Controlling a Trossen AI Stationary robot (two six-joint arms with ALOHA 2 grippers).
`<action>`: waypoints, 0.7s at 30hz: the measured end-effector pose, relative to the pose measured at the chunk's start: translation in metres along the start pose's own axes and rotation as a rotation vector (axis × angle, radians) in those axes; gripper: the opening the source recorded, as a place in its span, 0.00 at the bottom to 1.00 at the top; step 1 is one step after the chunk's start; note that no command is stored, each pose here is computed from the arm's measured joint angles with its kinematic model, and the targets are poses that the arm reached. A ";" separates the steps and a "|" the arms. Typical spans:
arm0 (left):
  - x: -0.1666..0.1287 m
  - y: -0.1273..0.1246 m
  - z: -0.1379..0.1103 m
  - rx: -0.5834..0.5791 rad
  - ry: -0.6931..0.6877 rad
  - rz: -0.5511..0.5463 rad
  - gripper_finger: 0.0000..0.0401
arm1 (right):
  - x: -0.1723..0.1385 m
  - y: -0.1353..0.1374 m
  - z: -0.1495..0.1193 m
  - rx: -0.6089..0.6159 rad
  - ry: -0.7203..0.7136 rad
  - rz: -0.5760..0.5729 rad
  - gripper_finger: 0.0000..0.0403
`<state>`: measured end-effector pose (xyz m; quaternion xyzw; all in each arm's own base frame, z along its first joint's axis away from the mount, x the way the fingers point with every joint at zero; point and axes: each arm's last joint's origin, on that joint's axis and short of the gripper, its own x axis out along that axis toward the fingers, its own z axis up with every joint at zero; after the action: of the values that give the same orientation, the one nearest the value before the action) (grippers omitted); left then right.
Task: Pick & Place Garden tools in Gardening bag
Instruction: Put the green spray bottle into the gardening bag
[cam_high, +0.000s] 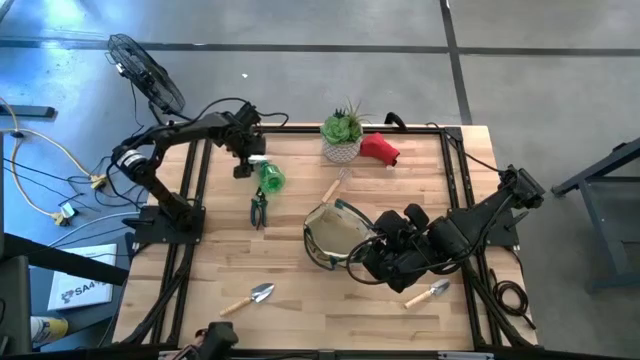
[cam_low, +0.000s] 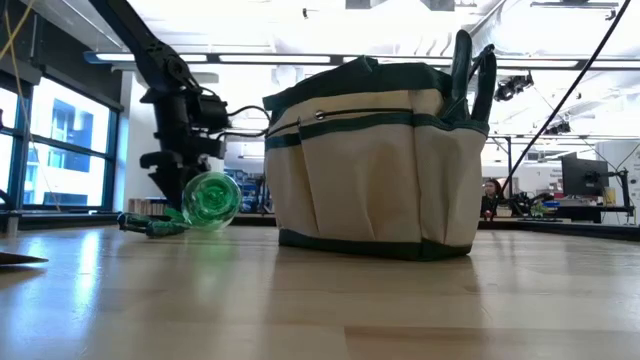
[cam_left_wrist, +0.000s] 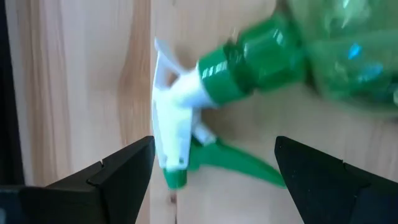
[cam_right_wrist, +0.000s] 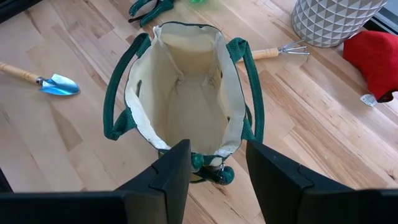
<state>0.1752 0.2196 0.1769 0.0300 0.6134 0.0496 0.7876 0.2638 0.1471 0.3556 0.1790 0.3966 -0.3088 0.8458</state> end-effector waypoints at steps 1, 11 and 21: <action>0.000 0.001 -0.003 -0.012 0.005 -0.004 0.81 | 0.000 0.000 0.000 0.000 0.000 0.000 0.37; -0.002 0.006 -0.009 -0.026 -0.039 -0.033 0.81 | 0.000 0.000 0.000 0.002 -0.001 0.004 0.37; 0.021 0.009 -0.006 -0.041 0.014 -0.056 0.81 | 0.000 0.000 0.000 0.002 -0.004 0.002 0.37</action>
<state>0.1736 0.2305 0.1564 -0.0038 0.6185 0.0405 0.7847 0.2641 0.1473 0.3557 0.1797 0.3942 -0.3087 0.8468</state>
